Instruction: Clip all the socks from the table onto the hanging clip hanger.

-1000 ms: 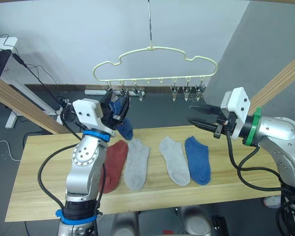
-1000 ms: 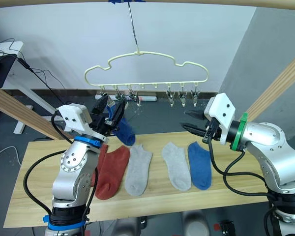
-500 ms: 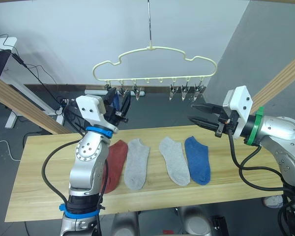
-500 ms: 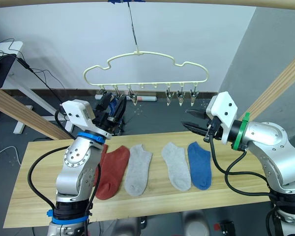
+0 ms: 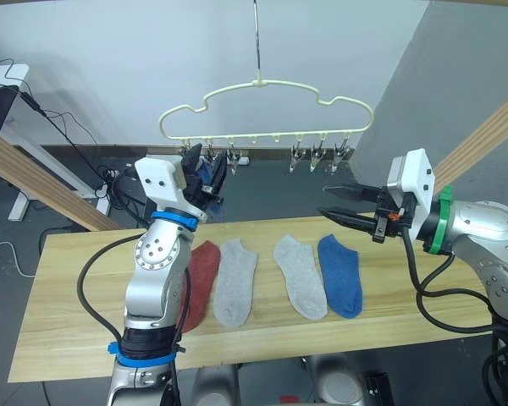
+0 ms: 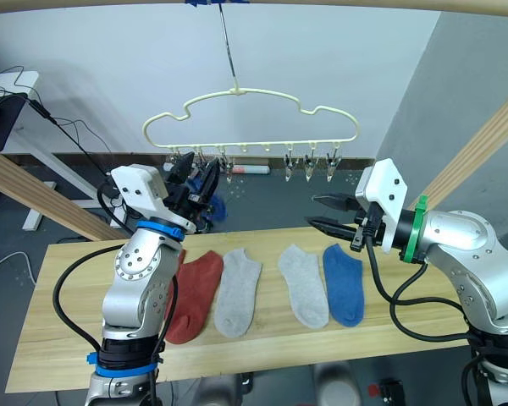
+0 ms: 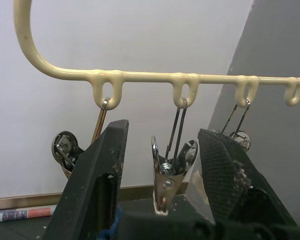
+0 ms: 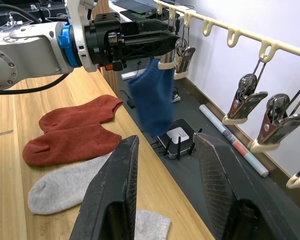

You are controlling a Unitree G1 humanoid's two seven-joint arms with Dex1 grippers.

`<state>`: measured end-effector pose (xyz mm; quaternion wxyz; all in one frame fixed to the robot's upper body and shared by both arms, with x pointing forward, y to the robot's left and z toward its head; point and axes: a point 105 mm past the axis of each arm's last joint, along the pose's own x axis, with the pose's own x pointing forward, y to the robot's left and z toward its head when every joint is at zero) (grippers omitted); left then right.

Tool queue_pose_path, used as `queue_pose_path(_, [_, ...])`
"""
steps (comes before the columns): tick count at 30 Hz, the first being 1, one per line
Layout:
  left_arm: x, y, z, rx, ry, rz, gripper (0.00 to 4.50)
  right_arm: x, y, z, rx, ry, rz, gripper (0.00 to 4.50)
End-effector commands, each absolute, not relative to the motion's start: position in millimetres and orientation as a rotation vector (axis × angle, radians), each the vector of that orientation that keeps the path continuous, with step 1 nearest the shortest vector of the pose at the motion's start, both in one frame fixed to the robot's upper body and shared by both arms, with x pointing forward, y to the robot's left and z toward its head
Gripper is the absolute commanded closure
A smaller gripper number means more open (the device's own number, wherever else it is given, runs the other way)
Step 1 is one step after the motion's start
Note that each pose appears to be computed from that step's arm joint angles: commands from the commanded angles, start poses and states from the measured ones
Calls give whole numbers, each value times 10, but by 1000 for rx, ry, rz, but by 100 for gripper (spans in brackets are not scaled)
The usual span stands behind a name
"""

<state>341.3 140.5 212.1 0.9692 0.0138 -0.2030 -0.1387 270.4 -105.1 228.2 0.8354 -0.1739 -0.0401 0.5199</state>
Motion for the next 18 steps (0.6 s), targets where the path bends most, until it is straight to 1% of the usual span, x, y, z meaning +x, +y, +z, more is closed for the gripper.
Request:
queue_pose_path(1, [3366, 1373, 2211, 36, -454, -286, 225, 2630, -1037, 2403, -401, -138, 1112, 270])
queue_pose_path(3, [3368, 1376, 2214, 35, -455, -287, 264, 2627, -1036, 2400, -401, -137, 1113, 270])
queue_pose_path(6, [3371, 1379, 2216, 37, -457, -286, 352, 2631, -1036, 2400, -400, -137, 1112, 270])
queue_pose_path(7, [3372, 1380, 2217, 37, -458, -287, 373, 2630, -1035, 2399, -399, -137, 1113, 270])
queue_pose_path(18, [3342, 1387, 2204, 40, -456, -297, 378, 2607, -1027, 2348, -401, -128, 1114, 270])
